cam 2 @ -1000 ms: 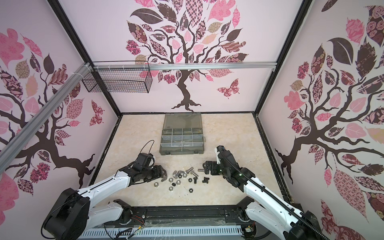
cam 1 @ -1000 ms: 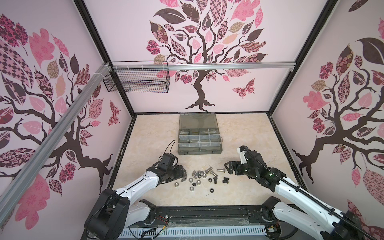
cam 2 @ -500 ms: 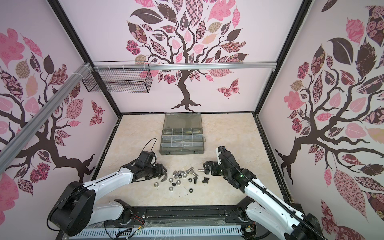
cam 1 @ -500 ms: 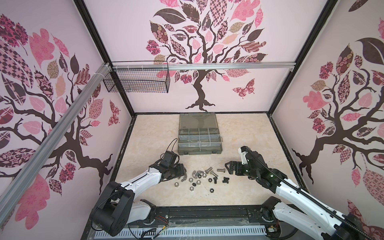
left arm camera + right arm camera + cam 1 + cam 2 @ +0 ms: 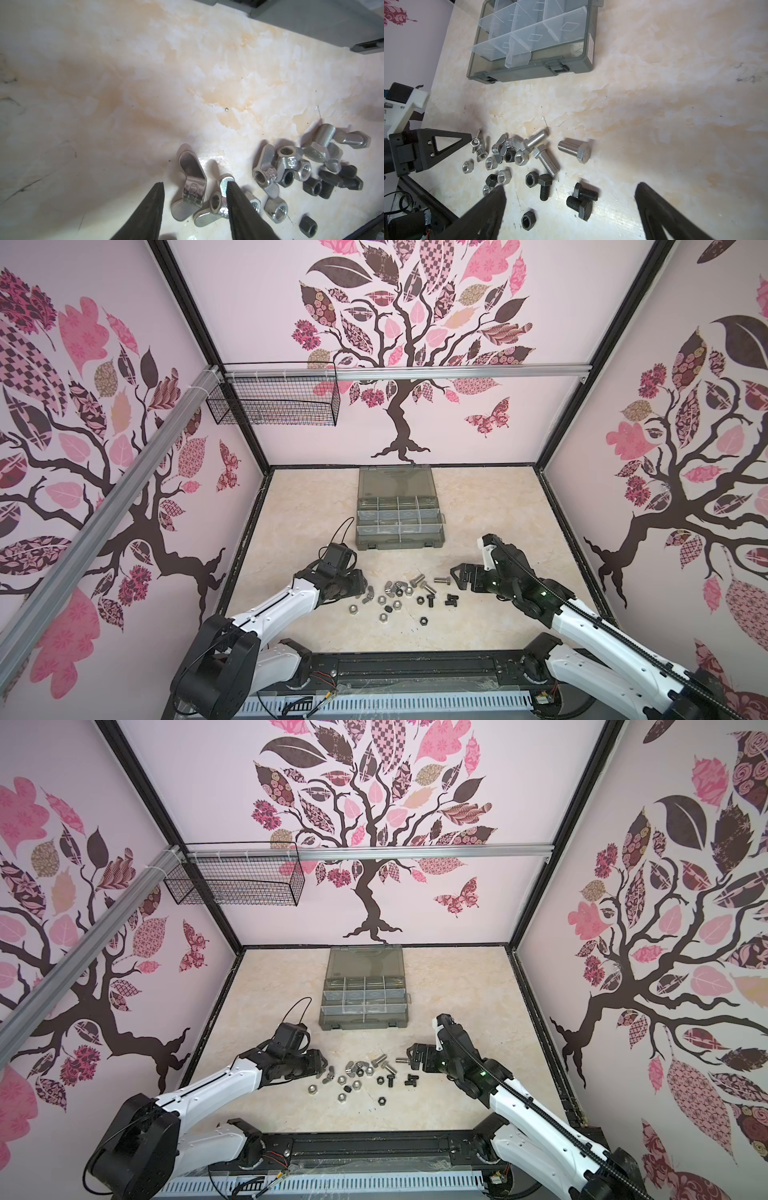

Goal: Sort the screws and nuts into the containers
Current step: 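Lower the left gripper and grasp a silver wing nut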

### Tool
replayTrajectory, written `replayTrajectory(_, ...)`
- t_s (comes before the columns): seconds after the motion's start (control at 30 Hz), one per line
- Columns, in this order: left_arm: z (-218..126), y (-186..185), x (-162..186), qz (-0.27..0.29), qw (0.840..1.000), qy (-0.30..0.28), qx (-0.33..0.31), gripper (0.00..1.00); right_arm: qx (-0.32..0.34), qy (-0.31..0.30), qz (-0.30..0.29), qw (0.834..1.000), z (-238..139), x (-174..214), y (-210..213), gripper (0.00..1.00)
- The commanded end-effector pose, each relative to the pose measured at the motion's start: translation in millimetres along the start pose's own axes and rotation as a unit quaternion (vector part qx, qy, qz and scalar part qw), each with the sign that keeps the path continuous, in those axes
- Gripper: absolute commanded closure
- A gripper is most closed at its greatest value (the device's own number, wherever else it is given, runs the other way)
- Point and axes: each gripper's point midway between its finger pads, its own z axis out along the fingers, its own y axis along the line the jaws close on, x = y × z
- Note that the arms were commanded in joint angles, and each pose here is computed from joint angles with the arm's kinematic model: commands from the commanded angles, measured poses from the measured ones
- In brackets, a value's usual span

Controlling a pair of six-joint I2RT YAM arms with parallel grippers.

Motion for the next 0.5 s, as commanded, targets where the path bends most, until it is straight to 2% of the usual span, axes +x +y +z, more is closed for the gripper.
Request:
replayTrajectory(0.0,2.0,-5.8,-3.1,0.016,1.000,0.003,0.005,0.53,-0.001,0.005,0.003,1.000,-0.4,2.0,0.6,0.01)
replayTrajectory(0.47,13.7,-4.9,3.1,0.036,0.999,0.024,-0.007,0.74,0.004,0.008,0.004,1.000,0.9,4.5,-2.2,0.00)
